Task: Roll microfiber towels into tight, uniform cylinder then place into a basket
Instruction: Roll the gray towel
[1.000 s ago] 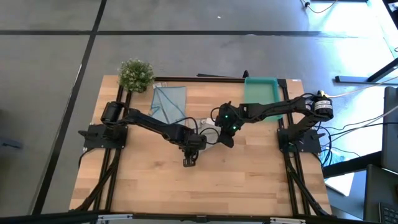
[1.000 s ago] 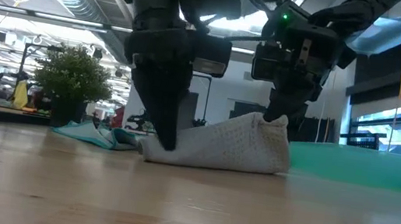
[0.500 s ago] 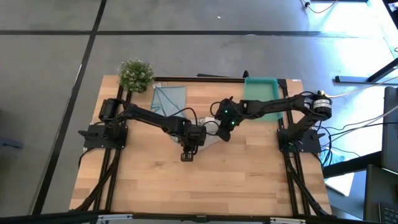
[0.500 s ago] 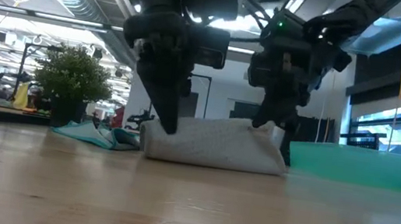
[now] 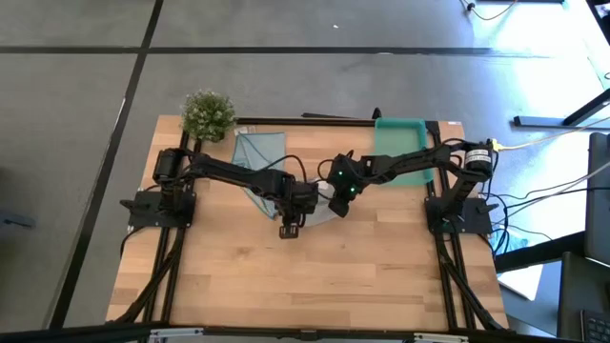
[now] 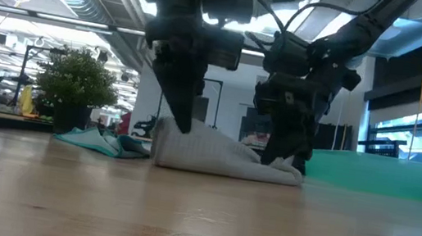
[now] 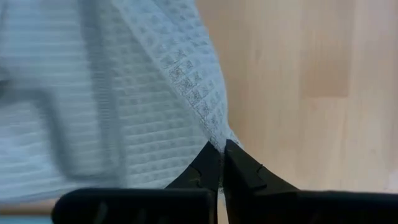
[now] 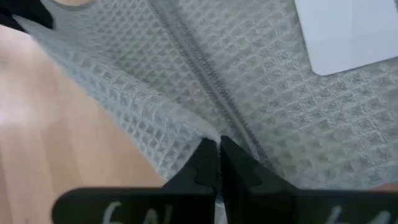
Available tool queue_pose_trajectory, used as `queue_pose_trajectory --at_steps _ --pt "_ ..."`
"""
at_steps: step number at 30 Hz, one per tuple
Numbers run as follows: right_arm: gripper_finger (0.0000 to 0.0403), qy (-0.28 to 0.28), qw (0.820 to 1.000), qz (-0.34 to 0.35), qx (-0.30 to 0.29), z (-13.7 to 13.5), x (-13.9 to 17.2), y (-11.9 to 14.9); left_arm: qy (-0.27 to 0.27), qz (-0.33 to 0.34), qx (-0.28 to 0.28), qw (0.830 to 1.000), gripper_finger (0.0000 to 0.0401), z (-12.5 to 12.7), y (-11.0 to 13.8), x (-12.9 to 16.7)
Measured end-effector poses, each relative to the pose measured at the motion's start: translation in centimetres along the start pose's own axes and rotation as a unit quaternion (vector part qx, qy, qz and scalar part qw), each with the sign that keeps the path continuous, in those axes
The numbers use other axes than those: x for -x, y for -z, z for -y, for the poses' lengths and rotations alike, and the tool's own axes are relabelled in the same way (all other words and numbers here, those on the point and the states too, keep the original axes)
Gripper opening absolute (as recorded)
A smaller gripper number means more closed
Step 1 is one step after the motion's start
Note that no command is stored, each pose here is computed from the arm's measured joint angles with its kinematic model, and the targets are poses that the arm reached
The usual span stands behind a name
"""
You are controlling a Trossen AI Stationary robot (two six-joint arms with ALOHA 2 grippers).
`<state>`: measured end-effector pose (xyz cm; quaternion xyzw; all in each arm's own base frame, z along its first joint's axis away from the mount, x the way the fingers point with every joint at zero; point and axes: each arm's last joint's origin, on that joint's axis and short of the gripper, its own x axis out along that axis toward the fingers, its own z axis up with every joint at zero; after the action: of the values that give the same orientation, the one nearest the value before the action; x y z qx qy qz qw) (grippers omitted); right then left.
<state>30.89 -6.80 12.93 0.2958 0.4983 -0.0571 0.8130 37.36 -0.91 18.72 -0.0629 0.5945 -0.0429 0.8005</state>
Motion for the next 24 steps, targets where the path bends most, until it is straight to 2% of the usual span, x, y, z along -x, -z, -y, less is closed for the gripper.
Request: queue_pose_trajectory --at_steps 5,17,24 --pt "0.0006 0.014 1.000 -0.003 -0.003 0.2 -0.2 0.1 -0.018 0.008 0.009 1.000 0.0001 -1.6 -0.6 0.9" --pt "0.0006 0.017 1.000 -0.003 -0.004 0.3 -0.2 0.2 -0.052 0.005 0.028 0.998 0.0002 -5.5 0.2 0.6" --pt "0.0006 0.017 1.000 -0.003 -0.004 0.3 -0.2 0.2 -0.059 0.031 -0.006 0.998 0.0002 -6.0 -0.4 0.3"
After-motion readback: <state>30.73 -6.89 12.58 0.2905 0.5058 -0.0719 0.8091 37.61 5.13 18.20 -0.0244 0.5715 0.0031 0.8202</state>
